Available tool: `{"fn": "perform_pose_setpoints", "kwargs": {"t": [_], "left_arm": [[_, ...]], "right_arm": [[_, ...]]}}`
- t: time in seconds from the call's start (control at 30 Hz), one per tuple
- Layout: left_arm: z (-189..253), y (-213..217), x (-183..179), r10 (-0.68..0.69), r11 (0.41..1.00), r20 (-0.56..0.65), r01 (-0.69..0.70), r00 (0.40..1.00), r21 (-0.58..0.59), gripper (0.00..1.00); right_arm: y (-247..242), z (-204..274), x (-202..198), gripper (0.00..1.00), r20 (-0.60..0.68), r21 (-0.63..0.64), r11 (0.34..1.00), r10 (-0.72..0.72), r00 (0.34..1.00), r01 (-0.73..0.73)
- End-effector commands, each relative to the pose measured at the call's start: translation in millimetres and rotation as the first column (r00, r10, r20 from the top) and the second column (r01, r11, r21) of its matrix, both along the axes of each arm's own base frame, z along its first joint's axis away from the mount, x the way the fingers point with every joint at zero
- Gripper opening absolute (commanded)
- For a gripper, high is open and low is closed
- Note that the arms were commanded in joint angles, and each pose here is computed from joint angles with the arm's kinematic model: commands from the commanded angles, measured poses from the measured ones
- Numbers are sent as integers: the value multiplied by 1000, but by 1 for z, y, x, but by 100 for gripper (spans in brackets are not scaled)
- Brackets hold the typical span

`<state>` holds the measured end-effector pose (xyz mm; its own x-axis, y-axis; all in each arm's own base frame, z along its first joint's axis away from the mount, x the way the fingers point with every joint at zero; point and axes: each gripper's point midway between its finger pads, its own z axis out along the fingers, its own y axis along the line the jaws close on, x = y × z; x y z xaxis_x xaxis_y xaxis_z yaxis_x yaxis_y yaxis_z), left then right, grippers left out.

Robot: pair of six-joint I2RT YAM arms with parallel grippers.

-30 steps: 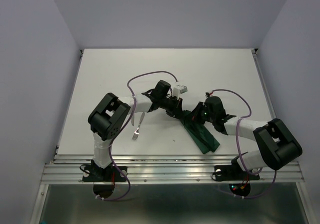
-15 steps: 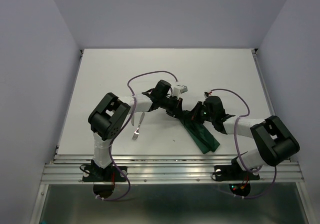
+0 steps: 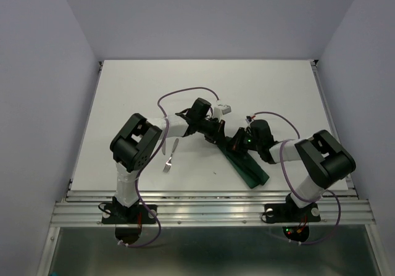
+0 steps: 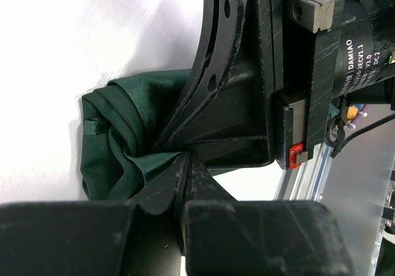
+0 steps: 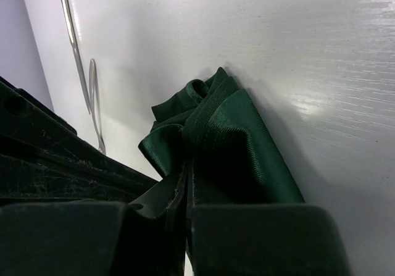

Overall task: Fold the napkin into a case and place the utensils inside
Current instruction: Stuff the top corner of the smaller-rectangle-folded napkin into the folded napkin.

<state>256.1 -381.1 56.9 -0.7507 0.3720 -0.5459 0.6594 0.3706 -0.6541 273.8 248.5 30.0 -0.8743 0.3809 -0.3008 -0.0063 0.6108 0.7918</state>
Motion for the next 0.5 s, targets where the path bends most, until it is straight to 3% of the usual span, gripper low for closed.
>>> {"fn": "perform_pose_setpoints", "kwargs": {"t": [0.0,0.47], "left_arm": [[25,-16,7,-26,997,61,30,998,-69,0],[23,-11,5,-25,998,67,29,997,-57,0]], "right_arm": [[0,-5,3,1,-17,-33,999,-25,1000,25],[-16,70,10,4,165,-37,995,-89,982,96]]}}
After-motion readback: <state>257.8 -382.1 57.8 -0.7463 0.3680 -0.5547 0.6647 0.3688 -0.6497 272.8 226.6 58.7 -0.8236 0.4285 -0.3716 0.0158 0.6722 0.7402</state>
